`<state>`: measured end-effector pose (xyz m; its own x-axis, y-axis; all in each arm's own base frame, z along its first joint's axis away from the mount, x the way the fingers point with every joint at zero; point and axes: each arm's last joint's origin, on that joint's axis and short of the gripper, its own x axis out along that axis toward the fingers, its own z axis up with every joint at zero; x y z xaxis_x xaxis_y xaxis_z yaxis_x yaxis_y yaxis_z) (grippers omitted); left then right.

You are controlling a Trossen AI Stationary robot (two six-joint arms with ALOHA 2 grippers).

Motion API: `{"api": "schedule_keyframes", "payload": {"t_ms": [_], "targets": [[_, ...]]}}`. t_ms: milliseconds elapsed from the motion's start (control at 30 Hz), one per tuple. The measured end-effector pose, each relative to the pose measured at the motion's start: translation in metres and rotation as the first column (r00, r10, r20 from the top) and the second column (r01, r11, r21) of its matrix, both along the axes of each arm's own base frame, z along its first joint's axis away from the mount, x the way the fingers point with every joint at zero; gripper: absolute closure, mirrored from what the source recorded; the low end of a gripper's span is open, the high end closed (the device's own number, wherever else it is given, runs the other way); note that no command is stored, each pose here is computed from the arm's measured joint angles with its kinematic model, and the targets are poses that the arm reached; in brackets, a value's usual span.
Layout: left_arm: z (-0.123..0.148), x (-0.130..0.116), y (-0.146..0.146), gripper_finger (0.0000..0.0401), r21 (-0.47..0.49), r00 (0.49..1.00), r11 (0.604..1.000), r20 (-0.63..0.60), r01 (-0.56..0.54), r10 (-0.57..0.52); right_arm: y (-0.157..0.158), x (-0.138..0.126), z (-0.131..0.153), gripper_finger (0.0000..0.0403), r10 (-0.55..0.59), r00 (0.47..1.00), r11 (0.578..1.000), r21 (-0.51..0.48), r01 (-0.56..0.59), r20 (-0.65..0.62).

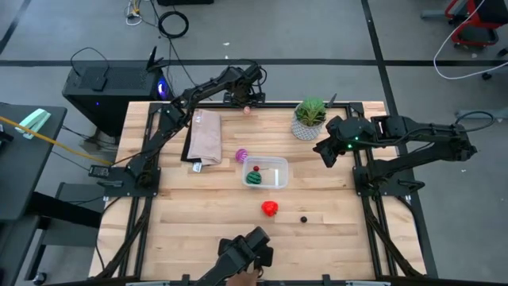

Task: Pick and placing Produce into tupperware
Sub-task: Put the peach into the transparent bin

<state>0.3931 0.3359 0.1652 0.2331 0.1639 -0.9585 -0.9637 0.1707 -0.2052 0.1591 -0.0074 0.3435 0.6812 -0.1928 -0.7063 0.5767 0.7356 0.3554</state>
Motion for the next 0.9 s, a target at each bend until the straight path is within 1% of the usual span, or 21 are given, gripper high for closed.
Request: {"api": "schedule_keyframes", "payload": {"t_ms": [200,400,800,900], "targets": [[-0.004,0.000,0.000,0.0170,0.000,1.000,1.000,-0.027,0.013,-0.013,0.000,0.000,0.000,0.0274,0.000,1.000,1.000,0.000,0.000,0.000],[-0.018,0.001,-0.003,0.0170,-0.048,0.999,0.999,-0.042,0.023,-0.025,0.000,0.000,0.000,0.0274,0.001,1.000,1.000,-0.001,-0.001,0.000],[-0.019,0.005,-0.004,0.0171,-0.024,0.997,0.997,-0.033,0.068,-0.069,0.000,0.000,0.000,0.0274,0.000,1.000,1.000,-0.001,0.000,0.000],[-0.019,0.005,-0.004,0.0181,-0.018,0.996,0.996,-0.038,0.084,-0.085,0.000,0.000,0.000,0.0274,0.000,1.000,1.000,-0.001,0.000,0.000]]}}
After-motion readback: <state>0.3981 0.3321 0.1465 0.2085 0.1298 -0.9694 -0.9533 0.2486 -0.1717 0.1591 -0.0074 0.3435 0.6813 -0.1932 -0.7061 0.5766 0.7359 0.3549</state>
